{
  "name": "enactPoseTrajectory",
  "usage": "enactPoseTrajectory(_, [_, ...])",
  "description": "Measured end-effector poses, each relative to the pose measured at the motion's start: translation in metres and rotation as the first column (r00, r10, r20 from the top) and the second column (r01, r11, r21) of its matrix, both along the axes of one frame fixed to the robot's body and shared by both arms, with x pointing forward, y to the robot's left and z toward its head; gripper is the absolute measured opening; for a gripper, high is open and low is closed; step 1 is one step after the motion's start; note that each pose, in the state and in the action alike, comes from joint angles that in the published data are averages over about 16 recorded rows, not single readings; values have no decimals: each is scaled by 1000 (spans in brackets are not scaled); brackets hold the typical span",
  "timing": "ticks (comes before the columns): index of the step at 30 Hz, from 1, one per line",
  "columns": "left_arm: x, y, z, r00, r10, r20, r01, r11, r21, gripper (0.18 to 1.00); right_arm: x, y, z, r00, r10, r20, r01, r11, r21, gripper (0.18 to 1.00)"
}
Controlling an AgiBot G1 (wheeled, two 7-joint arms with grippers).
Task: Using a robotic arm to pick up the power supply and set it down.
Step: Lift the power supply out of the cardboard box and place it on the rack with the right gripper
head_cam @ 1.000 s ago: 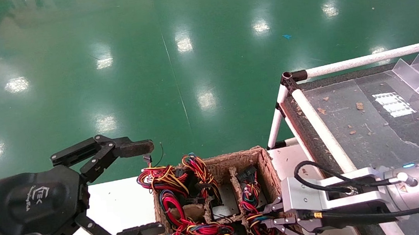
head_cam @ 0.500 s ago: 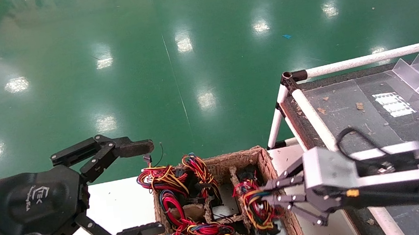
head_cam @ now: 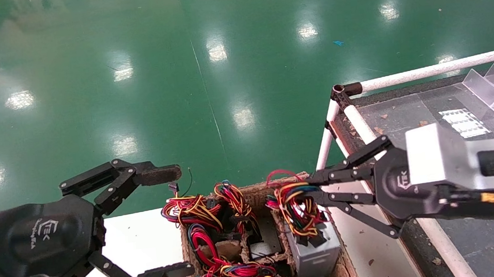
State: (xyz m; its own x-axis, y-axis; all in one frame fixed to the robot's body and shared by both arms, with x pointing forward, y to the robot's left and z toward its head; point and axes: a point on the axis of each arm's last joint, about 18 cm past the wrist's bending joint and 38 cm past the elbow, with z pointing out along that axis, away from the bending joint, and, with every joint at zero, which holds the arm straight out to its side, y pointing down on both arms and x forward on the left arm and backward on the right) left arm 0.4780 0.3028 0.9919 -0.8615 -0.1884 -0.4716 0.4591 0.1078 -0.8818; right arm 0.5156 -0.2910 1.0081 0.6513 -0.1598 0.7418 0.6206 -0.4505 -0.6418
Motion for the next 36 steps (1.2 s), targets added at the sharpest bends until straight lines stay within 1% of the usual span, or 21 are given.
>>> enactPoseTrajectory(8, [0, 0, 0, 1000, 0, 0, 0, 1000, 0, 1001, -9, -8, 19, 997, 11, 80, -17, 997, 72, 240])
enactPoseTrajectory(18, [0, 0, 0, 1000, 0, 0, 0, 1000, 0, 1001, -16, -21, 44, 985, -23, 170, -4, 988, 157, 240])
enactPoseTrajectory(25, [0, 0, 0, 1000, 0, 0, 0, 1000, 0, 1001, -19, -30, 59, 972, -58, 226, 10, 978, 209, 240])
enactPoseTrajectory(28, [0, 0, 0, 1000, 0, 0, 0, 1000, 0, 1001, -18, -37, 65, 963, -93, 251, 33, 972, 232, 240])
enactPoseTrajectory(31, [0, 0, 0, 1000, 0, 0, 0, 1000, 0, 1001, -13, -45, 70, 949, -149, 277, 76, 963, 257, 240])
enactPoseTrajectory(34, [0, 0, 0, 1000, 0, 0, 0, 1000, 0, 1001, -6, -57, 75, 927, -225, 301, 138, 949, 285, 240])
enactPoseTrajectory(36, [0, 0, 0, 1000, 0, 0, 0, 1000, 0, 1001, 0, -66, 78, 906, -284, 315, 188, 934, 304, 240])
